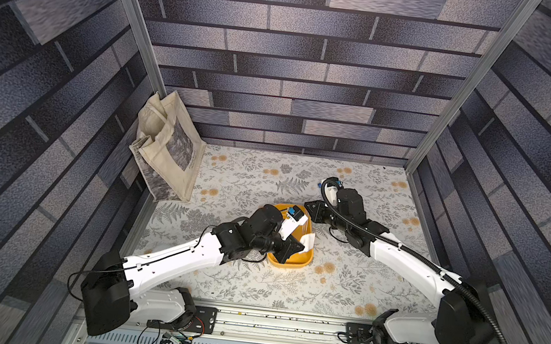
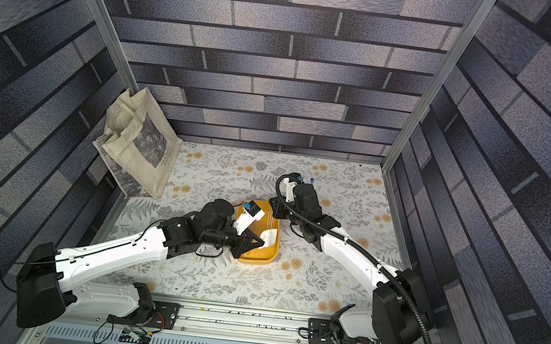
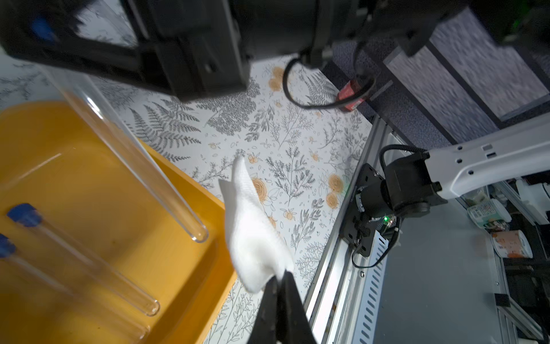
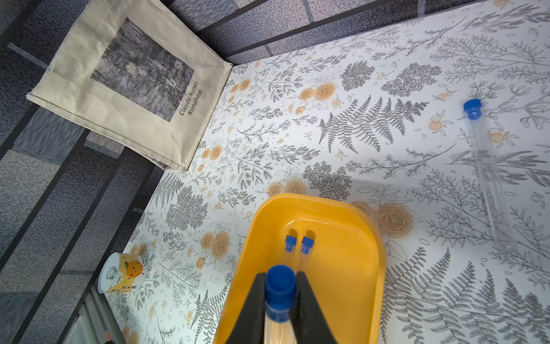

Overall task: Wipe the exteriors of test tubes
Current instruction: Wipe the dirt from the test tube.

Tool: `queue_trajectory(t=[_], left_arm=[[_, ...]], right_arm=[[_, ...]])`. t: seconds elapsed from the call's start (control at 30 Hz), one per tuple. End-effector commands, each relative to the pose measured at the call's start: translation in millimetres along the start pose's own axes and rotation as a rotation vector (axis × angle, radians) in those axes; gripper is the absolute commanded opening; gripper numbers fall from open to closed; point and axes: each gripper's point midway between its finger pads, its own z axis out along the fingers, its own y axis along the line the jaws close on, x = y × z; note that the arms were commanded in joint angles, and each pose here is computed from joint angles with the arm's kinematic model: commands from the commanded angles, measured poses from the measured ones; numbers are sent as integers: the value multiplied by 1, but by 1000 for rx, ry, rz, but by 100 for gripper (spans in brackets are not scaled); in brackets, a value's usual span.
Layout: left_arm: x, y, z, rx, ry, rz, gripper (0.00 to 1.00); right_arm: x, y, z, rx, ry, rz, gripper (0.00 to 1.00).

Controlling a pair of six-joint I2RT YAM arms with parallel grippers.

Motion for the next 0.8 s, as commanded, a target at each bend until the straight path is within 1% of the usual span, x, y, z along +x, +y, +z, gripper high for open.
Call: queue_trajectory(t=[0.0, 0.13, 0.4, 0.6, 0.77], left_arm=[[20, 11, 8, -31, 40, -49, 2], [27, 22, 18, -59, 49, -66, 2], [15, 45, 32, -148, 17, -76, 2], [5, 62, 33, -177, -5, -92, 2], [-11, 74, 28, -191, -31, -89, 2]], right_arm=[[-13, 12, 1, -34, -23, 2, 18], [-13, 13, 0, -37, -22, 4, 18], [-11, 11, -3, -30, -21, 3, 18], [-8, 10, -3, -27, -19, 1, 18], [-8, 9, -3, -26, -19, 2, 18]])
